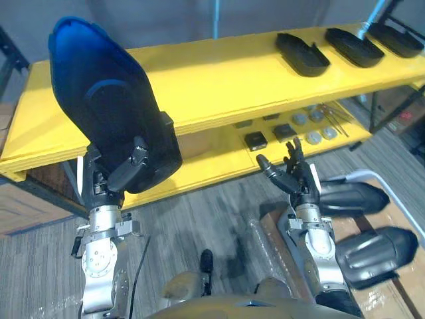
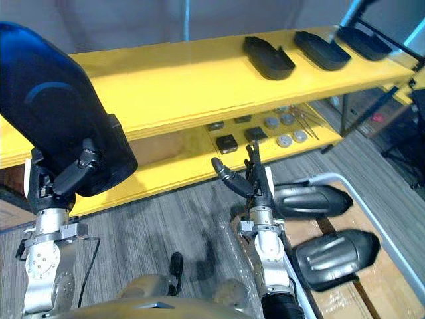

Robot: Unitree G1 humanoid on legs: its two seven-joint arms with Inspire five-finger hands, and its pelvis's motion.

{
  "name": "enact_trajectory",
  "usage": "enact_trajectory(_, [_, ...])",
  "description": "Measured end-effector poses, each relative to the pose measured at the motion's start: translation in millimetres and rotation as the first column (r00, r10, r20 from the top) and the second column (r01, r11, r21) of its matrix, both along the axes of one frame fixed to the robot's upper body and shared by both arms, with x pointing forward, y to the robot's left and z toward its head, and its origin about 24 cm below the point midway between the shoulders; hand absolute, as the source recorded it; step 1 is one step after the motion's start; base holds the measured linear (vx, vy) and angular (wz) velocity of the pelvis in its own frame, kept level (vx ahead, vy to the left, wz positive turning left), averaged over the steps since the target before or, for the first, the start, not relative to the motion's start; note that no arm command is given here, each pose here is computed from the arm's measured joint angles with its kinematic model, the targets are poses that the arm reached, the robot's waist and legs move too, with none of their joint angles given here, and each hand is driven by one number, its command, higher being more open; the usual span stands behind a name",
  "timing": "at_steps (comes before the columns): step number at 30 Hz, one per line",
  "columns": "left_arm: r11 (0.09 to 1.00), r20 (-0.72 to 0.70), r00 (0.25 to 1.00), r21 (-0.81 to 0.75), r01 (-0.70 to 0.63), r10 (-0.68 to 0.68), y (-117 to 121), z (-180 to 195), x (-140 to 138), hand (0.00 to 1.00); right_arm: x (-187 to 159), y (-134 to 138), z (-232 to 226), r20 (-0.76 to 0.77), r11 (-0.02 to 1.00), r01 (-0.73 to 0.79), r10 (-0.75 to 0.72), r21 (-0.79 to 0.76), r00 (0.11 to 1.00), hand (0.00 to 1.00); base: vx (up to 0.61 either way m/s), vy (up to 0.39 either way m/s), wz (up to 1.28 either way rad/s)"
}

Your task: Walk over and take three plastic housings, then place them on the shelf

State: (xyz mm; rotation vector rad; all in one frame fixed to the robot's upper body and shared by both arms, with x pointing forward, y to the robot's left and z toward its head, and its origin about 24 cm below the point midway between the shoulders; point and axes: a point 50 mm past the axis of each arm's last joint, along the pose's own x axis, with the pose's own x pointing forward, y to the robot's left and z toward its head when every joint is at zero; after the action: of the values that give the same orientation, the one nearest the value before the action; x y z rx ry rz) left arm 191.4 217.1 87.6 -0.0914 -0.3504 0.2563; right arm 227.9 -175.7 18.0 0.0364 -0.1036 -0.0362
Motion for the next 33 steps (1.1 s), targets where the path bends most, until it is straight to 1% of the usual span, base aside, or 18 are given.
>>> enact_trajectory(2, [1.0, -0.004, 1.0, -0.002, 0.019, -0.019, -4, -1, 7, 0.0, 0, 3, 0, 0.002, 0.999, -0.032, 0.032, -0.003, 0.999, 1.0, 0.11, -0.083, 0.87])
enact_trajectory(5, [0.998, -0.07, 0.995, -0.021, 0.064, -0.066, -14, -17, 11, 0.0, 0, 7, 0, 0.003, 0.998, -0.062, 0.062, -0.005, 0.998, 1.0, 0.12, -0.11, 0.85])
enact_trajectory(9, [0.998, -0.149, 0.987, -0.034, 0.058, -0.063, -14, -32, 0, 0.0, 3, 24, 8, 0.042, 0.991, -0.133, 0.133, -0.004, 0.99, 1.0, 0.18, -0.147, 0.17])
enact_trajectory(14, [0.996, -0.138, 0.989, -0.074, 0.046, -0.056, -15, -32, -1, 0.0, 6, 31, 14, 0.074, 0.982, -0.185, 0.187, -0.024, 0.98, 1.0, 0.18, -0.188, -0.02])
enact_trajectory(18, [0.995, -0.137, 0.989, -0.092, 0.045, -0.057, -18, -33, 0, 0.0, 4, 25, 15, 0.07, 0.982, -0.181, 0.184, -0.044, 0.98, 1.0, 0.2, -0.12, 0.07])
enact_trajectory(22, [0.994, -0.141, 0.989, -0.102, 0.039, -0.054, -20, -33, 2, 0.0, -4, 12, 27, 0.126, 0.989, -0.15, 0.148, 0.002, 0.981, 1.0, 0.15, -0.056, 0.04])
enact_trajectory(25, [0.993, -0.146, 0.987, -0.11, 0.049, -0.064, -22, -34, 4, 0.0, -10, 6, 29, 0.147, 0.992, -0.125, 0.123, 0.001, 0.981, 1.0, 0.12, 0.016, 0.04])
enact_trajectory(27, [0.991, -0.134, 0.987, -0.104, 0.081, -0.094, -24, -32, 6, 0.0, -10, 1, 35, 0.179, 0.994, -0.105, 0.099, 0.023, 0.979, 1.0, 0.12, 0.071, 0.15])
enact_trajectory(30, [0.991, -0.135, 0.985, -0.094, 0.094, -0.106, -26, -32, 6, 0.0, -10, -5, 42, 0.204, 0.996, -0.081, 0.071, 0.043, 0.976, 1.0, 0.16, 0.23, -0.25])
enact_trajectory(33, [0.993, -0.11, 0.989, -0.081, 0.089, -0.098, -22, -26, 11, 0.0, -10, 3, 45, 0.223, 0.991, -0.106, 0.084, 0.086, 0.971, 1.0, 0.17, 0.194, -0.5])
